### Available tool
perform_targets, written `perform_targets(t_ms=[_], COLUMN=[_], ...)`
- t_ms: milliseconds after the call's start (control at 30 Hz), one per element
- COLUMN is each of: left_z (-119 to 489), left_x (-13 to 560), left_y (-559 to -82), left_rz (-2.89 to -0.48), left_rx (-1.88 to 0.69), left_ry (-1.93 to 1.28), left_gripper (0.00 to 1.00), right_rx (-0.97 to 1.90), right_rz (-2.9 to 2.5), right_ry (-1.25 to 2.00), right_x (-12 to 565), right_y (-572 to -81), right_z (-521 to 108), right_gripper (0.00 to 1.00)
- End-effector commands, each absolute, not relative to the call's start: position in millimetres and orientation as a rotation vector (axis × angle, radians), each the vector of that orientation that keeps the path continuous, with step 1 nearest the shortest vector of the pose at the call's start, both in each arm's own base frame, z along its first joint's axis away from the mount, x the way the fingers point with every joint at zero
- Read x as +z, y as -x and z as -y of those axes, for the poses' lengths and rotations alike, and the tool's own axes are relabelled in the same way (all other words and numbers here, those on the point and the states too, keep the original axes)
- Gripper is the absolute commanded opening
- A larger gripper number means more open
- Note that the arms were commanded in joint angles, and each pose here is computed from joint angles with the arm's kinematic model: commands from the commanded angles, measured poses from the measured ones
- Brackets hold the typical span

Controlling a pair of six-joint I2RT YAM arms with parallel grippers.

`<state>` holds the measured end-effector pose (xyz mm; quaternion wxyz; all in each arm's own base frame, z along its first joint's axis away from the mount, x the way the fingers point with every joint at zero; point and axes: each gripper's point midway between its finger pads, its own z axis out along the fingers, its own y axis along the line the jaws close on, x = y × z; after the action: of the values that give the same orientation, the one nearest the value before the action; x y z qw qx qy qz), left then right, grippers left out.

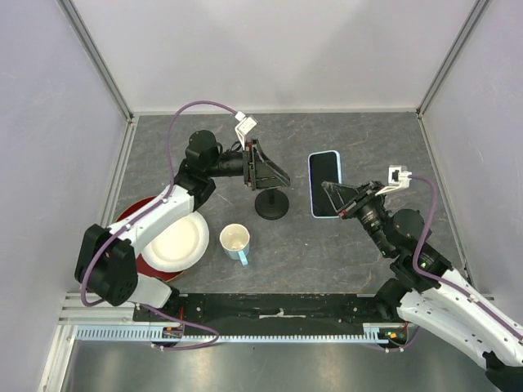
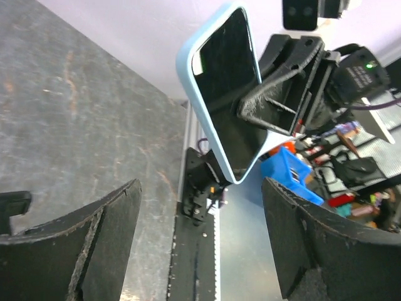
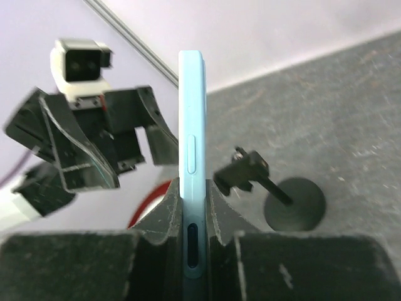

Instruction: Place the phone on the phone stand

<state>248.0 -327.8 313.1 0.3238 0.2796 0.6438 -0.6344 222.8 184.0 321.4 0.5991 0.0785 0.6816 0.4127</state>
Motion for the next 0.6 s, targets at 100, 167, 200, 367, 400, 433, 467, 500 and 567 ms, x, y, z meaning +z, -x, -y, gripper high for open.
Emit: perform_targets(t_ms=[100,167,200,367,400,433,467,500,567], left_z=[339.2,342.5,345.2,351.2,351.6,351.4,350.5,350.1,349.2], left_x=[337.1,335.9,335.4,330.4,331.6,331.6,332.9,334.0,335.1], left_y=[-210.3,-205.0,-201.4,-194.5,-192.1,-191.9,-190.7,-190.0,-188.5], left_rz=[-1.558,-1.553,-1.553,-1.567,-1.56,-1.556,-1.545,-1.539,-1.533], left_rx=[-1.853,-1.862,-1.87,-1.902,-1.904,-1.901,-1.896,-1.894,-1.893], left_ry=[-0.875,-0.893,-0.902,-0.934,-0.943,-0.946,-0.954,-0.959,-0.967], left_gripper=[0.85,0.85,0.84,0.81,0.81,0.8,0.79,0.77,0.72], right_rx=[1.224,1.241,1.265,1.326,1.327,1.326,1.327,1.33,1.331], right_rz=[-1.148,-1.152,-1.123,-1.116,-1.114,-1.116,-1.126,-1.131,-1.142], right_ry=[-0.281,-0.25,-0.234,-0.185,-0.186,-0.183,-0.178,-0.171,-0.149], right_x=[418.9,418.3,425.4,427.6,427.7,427.5,425.7,425.1,422.3], right_y=[-216.6,-219.4,-217.3,-217.0,-217.7,-218.0,-219.5,-219.4,-219.1], right_z=[-179.6,-190.4,-192.8,-209.5,-210.0,-210.7,-213.6,-215.5,-219.5], right_gripper=[0.0,0.0,0.0,0.0,0.0,0.0,0.0,0.0,0.0])
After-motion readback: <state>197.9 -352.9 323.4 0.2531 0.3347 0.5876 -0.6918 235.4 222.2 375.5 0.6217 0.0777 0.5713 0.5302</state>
